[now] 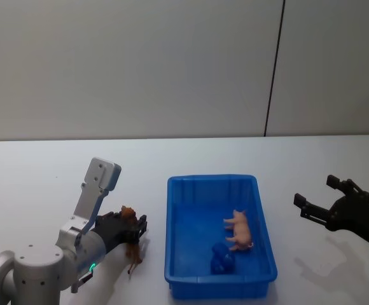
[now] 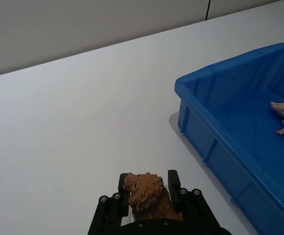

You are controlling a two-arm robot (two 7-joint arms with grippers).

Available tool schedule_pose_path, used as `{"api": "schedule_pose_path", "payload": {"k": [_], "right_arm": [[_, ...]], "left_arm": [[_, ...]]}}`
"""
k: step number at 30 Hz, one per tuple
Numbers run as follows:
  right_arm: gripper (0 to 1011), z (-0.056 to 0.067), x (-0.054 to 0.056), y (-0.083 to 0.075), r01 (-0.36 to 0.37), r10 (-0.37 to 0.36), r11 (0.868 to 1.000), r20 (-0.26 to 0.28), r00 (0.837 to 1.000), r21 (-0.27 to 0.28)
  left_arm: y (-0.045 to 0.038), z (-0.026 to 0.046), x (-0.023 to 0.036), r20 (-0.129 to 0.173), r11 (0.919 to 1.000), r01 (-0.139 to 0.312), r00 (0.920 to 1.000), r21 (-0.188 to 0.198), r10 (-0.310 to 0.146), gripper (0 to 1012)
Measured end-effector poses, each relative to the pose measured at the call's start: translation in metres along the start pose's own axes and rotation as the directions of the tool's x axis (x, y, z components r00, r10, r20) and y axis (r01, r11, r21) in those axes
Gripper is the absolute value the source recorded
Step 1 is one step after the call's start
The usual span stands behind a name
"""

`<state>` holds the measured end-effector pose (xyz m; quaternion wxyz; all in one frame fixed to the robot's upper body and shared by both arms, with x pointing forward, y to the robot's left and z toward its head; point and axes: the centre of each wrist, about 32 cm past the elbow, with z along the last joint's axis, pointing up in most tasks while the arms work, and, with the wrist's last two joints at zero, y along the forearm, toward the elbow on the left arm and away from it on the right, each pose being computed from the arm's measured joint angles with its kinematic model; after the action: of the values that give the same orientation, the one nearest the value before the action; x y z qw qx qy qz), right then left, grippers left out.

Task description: Pick up the two dolls from the table and place them into the box.

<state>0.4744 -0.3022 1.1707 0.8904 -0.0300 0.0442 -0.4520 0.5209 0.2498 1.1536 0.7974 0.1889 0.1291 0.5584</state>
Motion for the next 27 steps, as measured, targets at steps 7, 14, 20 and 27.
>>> {"api": "schedule_pose_path", "payload": {"k": [7,14,20,27], "right_arm": [[1001,0.000,0.000,0.000,0.000,0.000,1.000,0.000,1.000,0.000],[1001,0.000,0.000,0.000,0.000,0.000,1.000,0.000,1.000,0.000],[1001,0.000,0.000,0.000,0.000,0.000,1.000,0.000,1.000,0.000],[1001,0.000,0.000,0.000,0.000,0.000,1.000,0.000,1.000,0.000]], "left_arm": [[0.0011,0.0019,-0.0002,0.022,0.9997,0.008,0.9997,-0.021,-0.007,440],[0.0043,0.0132,-0.0017,0.054,0.9970,0.019,0.9984,-0.075,-0.015,427],[0.0072,0.0333,-0.0055,0.098,0.9879,0.041,0.9948,-0.150,-0.026,429],[0.0077,0.0519,-0.0117,0.131,0.9744,0.071,0.9904,-0.214,-0.043,429]]}}
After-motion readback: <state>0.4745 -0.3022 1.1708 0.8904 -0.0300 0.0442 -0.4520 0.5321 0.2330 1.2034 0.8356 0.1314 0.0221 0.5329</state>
